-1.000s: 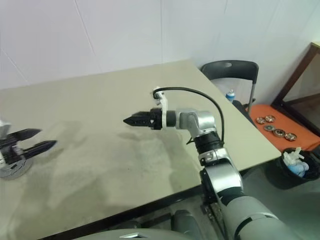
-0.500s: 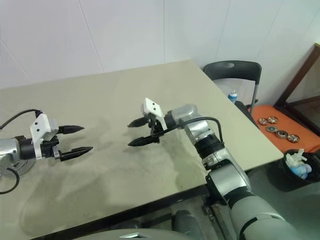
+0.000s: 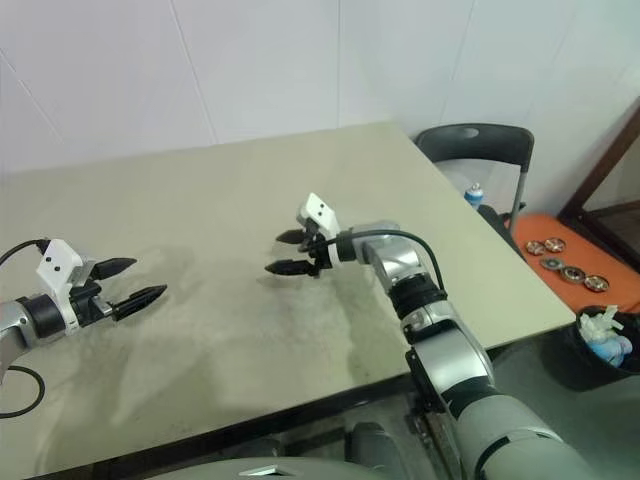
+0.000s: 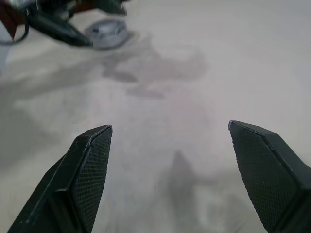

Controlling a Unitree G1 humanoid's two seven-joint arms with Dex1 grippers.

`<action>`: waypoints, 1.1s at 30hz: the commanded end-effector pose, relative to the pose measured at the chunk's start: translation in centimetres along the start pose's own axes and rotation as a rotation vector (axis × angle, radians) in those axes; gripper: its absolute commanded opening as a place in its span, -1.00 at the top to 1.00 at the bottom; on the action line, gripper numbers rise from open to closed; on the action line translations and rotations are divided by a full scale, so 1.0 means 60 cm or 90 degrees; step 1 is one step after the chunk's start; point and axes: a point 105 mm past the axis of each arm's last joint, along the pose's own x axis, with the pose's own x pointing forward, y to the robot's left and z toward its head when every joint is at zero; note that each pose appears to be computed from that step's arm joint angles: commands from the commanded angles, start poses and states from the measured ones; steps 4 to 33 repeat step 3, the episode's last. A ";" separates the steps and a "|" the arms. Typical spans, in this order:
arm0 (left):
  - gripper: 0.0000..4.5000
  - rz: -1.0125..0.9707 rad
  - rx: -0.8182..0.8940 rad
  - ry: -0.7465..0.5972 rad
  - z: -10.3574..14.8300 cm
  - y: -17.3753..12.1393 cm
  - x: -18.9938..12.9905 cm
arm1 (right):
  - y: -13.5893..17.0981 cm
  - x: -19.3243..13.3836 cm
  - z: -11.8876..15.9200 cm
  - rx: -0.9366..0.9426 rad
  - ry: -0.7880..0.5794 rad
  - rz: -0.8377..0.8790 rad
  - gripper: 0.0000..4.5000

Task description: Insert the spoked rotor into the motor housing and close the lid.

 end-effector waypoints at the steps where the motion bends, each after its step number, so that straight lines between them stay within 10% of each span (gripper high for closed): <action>1: -0.99 0.020 0.010 -0.027 0.021 0.010 -0.007 | -0.001 -0.004 0.022 -0.017 -0.020 0.003 -0.79; 33: -0.99 0.022 0.009 -0.026 0.019 0.012 -0.008 | -0.001 -0.006 0.020 -0.024 -0.014 0.001 -0.79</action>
